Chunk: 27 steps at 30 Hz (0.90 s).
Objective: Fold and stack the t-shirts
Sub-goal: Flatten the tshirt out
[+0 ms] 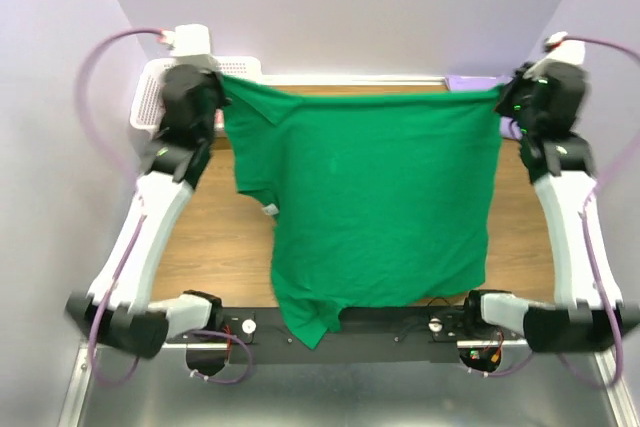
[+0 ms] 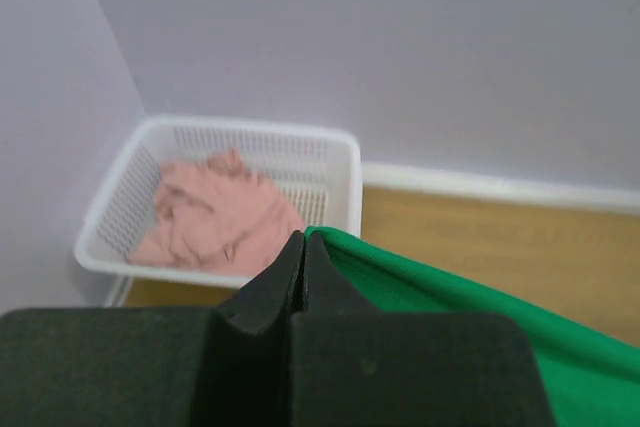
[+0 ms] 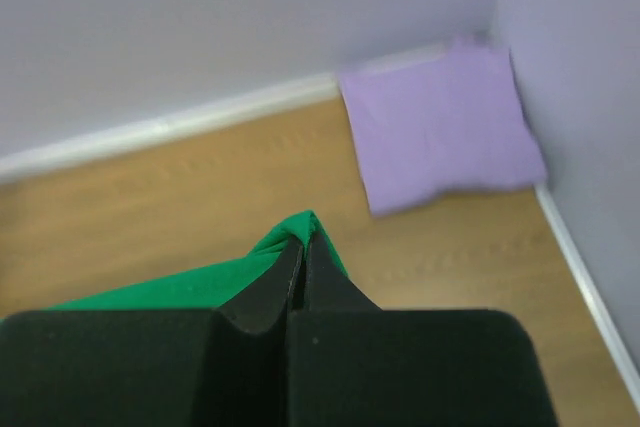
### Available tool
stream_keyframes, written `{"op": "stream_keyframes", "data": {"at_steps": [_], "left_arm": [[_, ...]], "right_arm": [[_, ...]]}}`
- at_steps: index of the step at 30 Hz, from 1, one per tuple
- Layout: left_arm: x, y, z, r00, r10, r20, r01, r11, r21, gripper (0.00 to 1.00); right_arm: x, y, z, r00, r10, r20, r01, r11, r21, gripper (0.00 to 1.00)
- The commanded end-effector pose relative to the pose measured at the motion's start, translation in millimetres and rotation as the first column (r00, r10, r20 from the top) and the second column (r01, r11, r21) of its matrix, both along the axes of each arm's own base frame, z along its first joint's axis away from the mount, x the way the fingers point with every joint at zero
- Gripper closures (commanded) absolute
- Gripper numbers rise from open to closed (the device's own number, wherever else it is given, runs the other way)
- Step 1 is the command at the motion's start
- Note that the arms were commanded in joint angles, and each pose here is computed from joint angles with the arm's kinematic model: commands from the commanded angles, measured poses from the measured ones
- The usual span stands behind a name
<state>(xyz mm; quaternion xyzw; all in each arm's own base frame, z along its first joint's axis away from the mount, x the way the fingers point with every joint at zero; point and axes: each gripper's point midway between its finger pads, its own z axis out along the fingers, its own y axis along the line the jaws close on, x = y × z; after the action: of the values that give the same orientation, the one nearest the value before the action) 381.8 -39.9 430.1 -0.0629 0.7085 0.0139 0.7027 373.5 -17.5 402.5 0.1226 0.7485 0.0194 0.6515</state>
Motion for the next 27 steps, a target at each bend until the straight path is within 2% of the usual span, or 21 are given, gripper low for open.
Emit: {"op": "stream_keyframes", "data": {"at_steps": [1, 4, 5, 6, 7, 8, 9, 10, 11, 12, 16, 21, 27], "left_arm": [[53, -24, -94, 0.982, -0.053, -0.179, 0.054, 0.999, 0.004, 1.00], [84, -33, -133, 0.967, -0.052, -0.250, 0.056, 0.998, 0.010, 1.00], [101, -38, -171, 0.941, -0.048, -0.335, 0.059, 0.998, 0.021, 1.00], [110, -42, -186, 0.928, -0.056, -0.369, 0.067, 0.998, 0.018, 1.00], [124, -46, -181, 0.930, -0.061, -0.363, 0.068, 0.998, 0.006, 1.00], [135, -53, -216, 0.897, -0.072, -0.437, 0.084, 0.996, 0.009, 1.00], [146, -59, -212, 0.900, -0.085, -0.427, 0.089, 0.996, -0.011, 1.00], [155, -64, -236, 0.878, -0.095, -0.469, 0.098, 0.995, -0.018, 1.00], [159, -68, -239, 0.872, -0.106, -0.478, 0.103, 0.994, -0.032, 1.00], [164, -73, -237, 0.868, -0.123, -0.481, 0.114, 0.992, -0.049, 1.00], [171, -81, -242, 0.859, -0.150, -0.490, 0.120, 0.988, -0.092, 1.00], [166, -91, -239, 0.850, -0.190, -0.491, 0.117, 0.978, -0.175, 1.00], [143, -81, -252, 0.818, -0.155, -0.554, 0.016, 0.969, -0.248, 1.00]], "right_arm": [[39, -20, -105, 0.966, -0.107, -0.234, 0.102, 0.994, -0.032, 0.99], [62, -23, -160, 0.939, -0.124, -0.321, 0.117, 0.992, -0.041, 0.99], [78, -24, -189, 0.923, -0.126, -0.364, 0.116, 0.992, -0.049, 0.99], [85, -25, -202, 0.915, -0.129, -0.383, 0.117, 0.992, -0.054, 0.99], [95, -26, -212, 0.908, -0.132, -0.397, 0.117, 0.991, -0.062, 0.99], [105, -27, -240, 0.888, -0.133, -0.439, 0.110, 0.991, -0.078, 0.99], [114, -30, -246, 0.884, -0.140, -0.445, 0.113, 0.990, -0.086, 0.99], [120, -32, -253, 0.880, -0.147, -0.452, 0.114, 0.988, -0.100, 0.99], [125, -33, -260, 0.875, -0.148, -0.462, 0.112, 0.988, -0.105, 1.00], [130, -35, -281, 0.855, -0.151, -0.496, 0.110, 0.988, -0.112, 0.99], [144, -40, -296, 0.847, -0.153, -0.510, 0.103, 0.987, -0.125, 0.99], [158, -49, -290, 0.857, -0.164, -0.488, 0.112, 0.985, -0.134, 0.99], [171, -56, -272, 0.876, -0.177, -0.449, 0.126, 0.982, -0.142, 0.99]]}}
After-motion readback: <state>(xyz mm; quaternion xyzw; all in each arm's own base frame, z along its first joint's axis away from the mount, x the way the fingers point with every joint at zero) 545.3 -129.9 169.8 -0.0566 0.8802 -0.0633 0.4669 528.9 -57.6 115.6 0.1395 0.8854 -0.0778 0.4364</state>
